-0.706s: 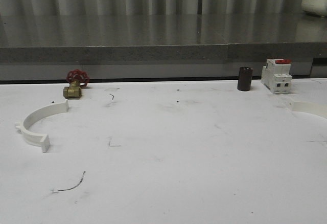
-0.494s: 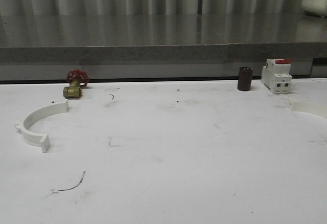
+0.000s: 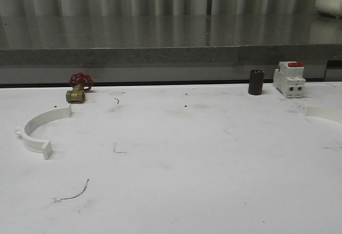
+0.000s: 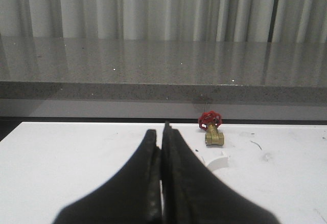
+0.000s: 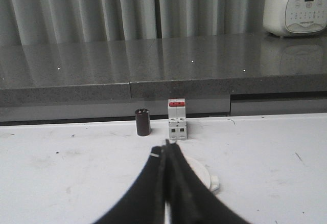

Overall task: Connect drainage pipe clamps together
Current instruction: 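Move the left gripper toward the white clamp half near it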

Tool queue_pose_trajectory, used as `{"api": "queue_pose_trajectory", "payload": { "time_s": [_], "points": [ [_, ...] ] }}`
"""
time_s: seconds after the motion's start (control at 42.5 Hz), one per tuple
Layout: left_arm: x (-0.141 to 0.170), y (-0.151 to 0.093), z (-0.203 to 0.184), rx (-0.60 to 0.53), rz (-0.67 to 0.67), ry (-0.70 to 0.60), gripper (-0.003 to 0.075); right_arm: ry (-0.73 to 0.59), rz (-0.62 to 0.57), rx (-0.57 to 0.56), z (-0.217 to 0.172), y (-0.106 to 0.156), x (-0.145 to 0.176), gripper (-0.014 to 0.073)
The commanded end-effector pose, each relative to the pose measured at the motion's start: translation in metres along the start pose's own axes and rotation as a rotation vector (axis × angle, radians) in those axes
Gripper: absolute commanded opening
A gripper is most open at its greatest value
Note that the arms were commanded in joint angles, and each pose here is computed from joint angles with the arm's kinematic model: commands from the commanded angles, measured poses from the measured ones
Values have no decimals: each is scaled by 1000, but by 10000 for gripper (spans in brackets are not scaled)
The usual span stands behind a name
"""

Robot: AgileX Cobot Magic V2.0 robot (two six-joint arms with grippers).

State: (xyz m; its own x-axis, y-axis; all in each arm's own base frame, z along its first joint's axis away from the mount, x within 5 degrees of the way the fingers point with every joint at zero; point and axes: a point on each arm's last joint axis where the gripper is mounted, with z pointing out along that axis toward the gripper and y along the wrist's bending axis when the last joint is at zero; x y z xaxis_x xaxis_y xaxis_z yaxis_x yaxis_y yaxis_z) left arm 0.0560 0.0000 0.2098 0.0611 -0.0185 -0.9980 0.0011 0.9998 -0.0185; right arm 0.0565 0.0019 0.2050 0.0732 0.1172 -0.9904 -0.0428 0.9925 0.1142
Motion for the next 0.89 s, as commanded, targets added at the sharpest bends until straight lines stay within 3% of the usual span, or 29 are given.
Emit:
{"api": "queue_pose_trajectory", "payload": {
  "time_s": [0.0, 0.259, 0.377, 0.447, 0.589, 0.871],
  "points": [
    [-9, -1, -1, 15, -7, -132, -20, -147, -25, -8, -3, 2, -20, -67],
    [-91, -2, -16, 12, 9, -257, -20, -218, -28, -22, -20, 11, -96, -67],
    [-141, -2, -14, 3, 13, -193, -20, -135, -36, -16, -18, 16, -134, -67],
    [-160, -2, -2, -4, 13, -79, -20, -66, -36, -11, -8, 18, -152, -67],
    [-166, -2, 30, -11, 13, 116, -20, 99, -36, 3, 23, 19, -161, -67],
    [-136, -3, 72, -8, -20, 406, -20, 504, -33, 38, 77, 15, -119, -67]
  ]
}}
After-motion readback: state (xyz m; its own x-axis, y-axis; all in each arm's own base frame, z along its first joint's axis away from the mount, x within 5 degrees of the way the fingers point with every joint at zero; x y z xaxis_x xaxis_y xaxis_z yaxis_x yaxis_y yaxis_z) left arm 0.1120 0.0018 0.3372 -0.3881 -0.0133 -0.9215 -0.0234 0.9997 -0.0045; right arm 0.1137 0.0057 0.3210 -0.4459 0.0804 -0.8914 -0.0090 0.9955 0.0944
